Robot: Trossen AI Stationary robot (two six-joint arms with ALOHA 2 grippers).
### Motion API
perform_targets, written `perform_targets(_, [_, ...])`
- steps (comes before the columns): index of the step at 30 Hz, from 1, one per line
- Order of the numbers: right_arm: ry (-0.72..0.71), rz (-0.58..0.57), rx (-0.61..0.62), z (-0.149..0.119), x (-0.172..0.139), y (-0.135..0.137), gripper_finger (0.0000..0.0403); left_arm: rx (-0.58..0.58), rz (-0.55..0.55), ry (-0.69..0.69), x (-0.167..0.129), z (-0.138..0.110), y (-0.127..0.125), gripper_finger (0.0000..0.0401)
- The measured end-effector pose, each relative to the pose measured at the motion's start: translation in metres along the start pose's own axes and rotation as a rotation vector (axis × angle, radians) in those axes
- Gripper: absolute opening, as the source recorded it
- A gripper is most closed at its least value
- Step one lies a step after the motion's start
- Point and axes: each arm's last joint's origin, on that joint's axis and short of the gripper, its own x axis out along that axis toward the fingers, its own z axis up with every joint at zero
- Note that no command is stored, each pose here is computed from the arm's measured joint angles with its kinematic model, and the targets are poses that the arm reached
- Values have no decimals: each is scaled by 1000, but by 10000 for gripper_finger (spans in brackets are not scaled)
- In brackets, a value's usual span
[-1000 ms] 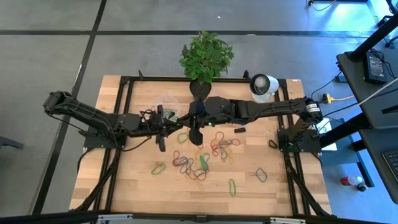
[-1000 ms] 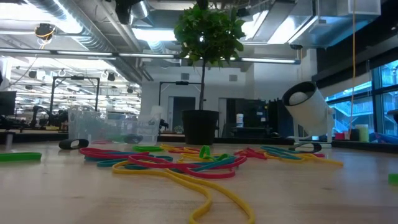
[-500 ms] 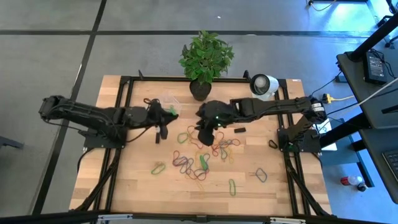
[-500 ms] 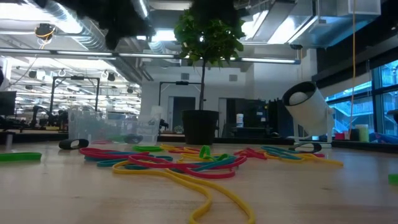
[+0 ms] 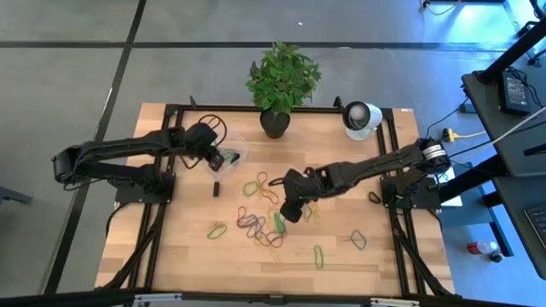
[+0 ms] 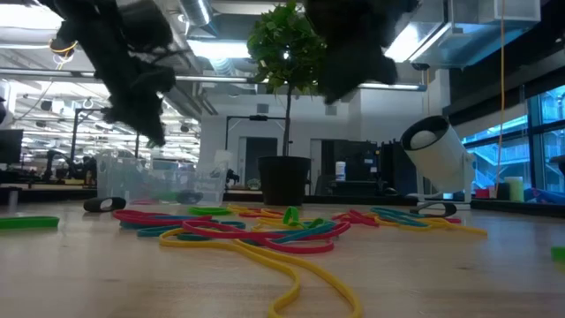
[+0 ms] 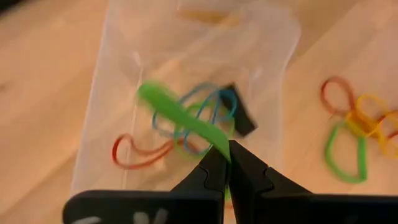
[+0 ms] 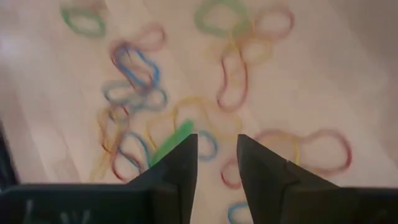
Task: Pick and place rubber bands into bin
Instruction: Put the green rubber band into the transparent bin, then put the black rubber band into the transparent bin
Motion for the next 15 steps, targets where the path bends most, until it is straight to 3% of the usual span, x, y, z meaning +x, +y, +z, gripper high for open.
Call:
perform_targets(4, [29,-13,40,-16,11,-1,116,-24,-46,99,13,2,7,18])
perform_targets(8, [43,-23,58,-24,16,-4,116,-52,-51,185,27,1,10,57])
perform_targets(15, [42,-16,66,-26,16,-1,116,-36,-42,198,32,7,8,125])
